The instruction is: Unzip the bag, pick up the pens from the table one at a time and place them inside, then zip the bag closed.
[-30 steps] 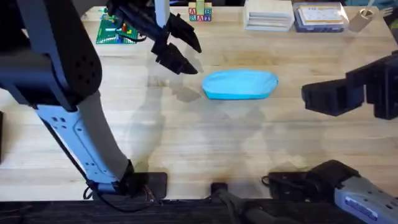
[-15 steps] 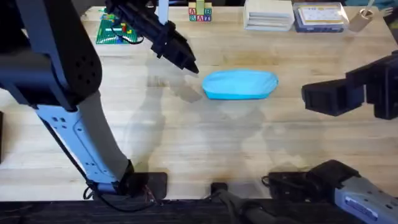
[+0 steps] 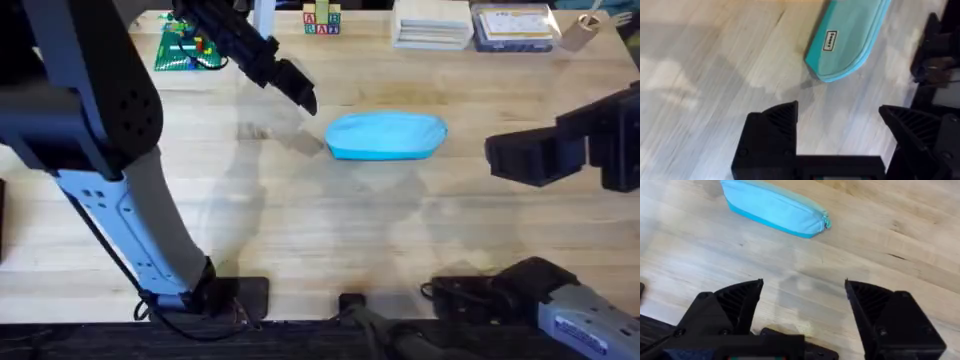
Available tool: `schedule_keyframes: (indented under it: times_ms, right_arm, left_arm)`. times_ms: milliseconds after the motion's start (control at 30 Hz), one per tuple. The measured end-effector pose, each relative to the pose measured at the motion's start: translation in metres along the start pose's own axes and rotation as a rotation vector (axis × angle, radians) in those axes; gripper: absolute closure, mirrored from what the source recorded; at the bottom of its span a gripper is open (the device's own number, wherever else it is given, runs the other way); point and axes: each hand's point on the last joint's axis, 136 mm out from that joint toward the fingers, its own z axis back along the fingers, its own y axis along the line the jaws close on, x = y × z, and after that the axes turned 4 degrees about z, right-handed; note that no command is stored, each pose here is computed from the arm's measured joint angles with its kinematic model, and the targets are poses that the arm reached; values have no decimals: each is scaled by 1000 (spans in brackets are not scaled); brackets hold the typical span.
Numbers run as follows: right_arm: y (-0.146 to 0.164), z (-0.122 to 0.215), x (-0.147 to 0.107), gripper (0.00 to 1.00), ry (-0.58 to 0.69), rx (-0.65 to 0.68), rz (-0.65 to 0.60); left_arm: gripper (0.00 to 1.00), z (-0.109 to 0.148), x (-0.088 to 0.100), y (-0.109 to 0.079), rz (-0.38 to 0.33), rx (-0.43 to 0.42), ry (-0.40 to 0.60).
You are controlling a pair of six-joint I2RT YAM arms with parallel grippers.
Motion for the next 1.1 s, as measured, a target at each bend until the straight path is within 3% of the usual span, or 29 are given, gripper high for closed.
schedule_keyframes:
  times_ms: [133, 167, 200, 467, 600, 767, 933, 1100]
  right_arm:
    - [0, 0, -1, 4, 3, 0, 0]
    - [0, 0, -1, 4, 3, 0, 0]
    - [0, 0, -1, 4, 3, 0, 0]
    - [0, 0, -1, 3, 3, 0, 0]
    - [0, 0, -1, 3, 3, 0, 0]
    - [0, 0, -1, 3, 3, 0, 0]
    - [0, 0, -8, 4, 30, 1, 2]
    - [1, 2, -29, 4, 116, 5, 8]
  left_arm:
    - [2, 13, 5, 2, 11, 96, -11]
    - [2, 29, 9, -4, 9, 177, -28]
    - [2, 34, 11, -7, 7, 202, -36]
    - [2, 63, 14, -28, -4, 335, -101]
    - [2, 63, 2, -28, 28, 395, -130]
    - [2, 59, -28, -34, 103, 469, -157]
    - [2, 68, -52, -54, 144, 555, -204]
    - [3, 88, -57, -77, 143, 627, -289]
